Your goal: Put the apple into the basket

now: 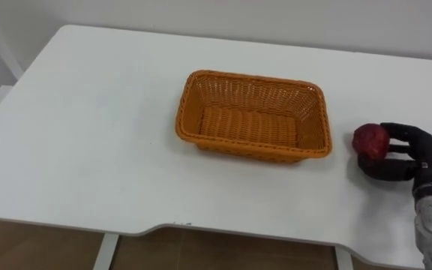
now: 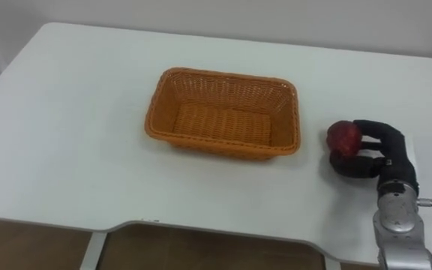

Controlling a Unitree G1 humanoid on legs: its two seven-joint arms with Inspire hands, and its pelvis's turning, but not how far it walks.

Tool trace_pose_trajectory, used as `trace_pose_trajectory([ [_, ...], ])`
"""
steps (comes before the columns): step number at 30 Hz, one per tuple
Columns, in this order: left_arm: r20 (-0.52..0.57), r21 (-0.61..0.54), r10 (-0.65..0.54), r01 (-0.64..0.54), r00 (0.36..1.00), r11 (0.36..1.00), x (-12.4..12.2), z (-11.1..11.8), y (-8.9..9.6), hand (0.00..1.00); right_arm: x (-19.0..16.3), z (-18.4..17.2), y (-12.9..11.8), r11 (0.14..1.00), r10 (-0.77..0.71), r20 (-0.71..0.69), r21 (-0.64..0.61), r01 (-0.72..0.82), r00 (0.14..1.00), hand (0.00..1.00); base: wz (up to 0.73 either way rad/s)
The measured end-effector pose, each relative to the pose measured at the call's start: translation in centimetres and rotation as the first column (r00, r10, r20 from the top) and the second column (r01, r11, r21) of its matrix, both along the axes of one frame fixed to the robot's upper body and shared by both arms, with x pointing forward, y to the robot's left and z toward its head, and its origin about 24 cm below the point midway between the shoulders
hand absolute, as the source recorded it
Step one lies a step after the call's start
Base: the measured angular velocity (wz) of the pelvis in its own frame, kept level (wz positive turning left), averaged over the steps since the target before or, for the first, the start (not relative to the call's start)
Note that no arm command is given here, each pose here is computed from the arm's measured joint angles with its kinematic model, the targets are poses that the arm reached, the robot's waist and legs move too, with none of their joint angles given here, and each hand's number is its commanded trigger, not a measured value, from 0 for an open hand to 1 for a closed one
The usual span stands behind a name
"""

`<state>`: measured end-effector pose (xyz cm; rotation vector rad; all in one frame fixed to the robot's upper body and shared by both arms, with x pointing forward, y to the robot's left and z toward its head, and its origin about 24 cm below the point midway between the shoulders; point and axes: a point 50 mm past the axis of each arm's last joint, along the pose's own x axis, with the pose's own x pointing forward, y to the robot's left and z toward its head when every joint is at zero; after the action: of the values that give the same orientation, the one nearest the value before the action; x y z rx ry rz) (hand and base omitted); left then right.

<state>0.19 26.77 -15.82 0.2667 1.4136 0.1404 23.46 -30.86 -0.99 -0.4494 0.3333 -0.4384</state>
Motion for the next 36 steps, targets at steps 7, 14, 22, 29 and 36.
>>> trace_pose_trajectory([
  [7,0.007,-0.003,0.002,-0.002,1.0,1.0,0.2,0.0,0.0,0.0,2.0,4.9,1.8,0.997,0.068,0.227,-0.043,-0.059,0.972,1.0,0.0],
  [14,0.007,-0.008,-0.014,0.014,1.0,1.0,0.4,-0.1,-0.3,0.0,2.6,8.6,3.6,0.992,0.127,0.39,-0.066,-0.11,0.912,1.0,0.01],
  [22,0.015,-0.009,-0.024,0.024,1.0,1.0,1.0,-0.2,-0.4,0.0,2.4,9.9,6.3,0.968,0.248,0.423,-0.152,-0.202,0.871,1.0,-0.04],
  [29,0.02,-0.027,-0.087,0.087,0.996,0.996,2.2,-0.4,-1.3,0.0,2.5,11.2,10.2,0.889,0.453,0.405,-0.278,-0.365,0.795,0.0,0.0],
  [36,0.046,-0.035,-0.109,0.111,0.993,0.993,3.5,-0.5,-1.9,0.0,2.5,10.8,12.4,0.836,0.547,0.367,-0.276,-0.474,0.752,0.0,0.01],
])
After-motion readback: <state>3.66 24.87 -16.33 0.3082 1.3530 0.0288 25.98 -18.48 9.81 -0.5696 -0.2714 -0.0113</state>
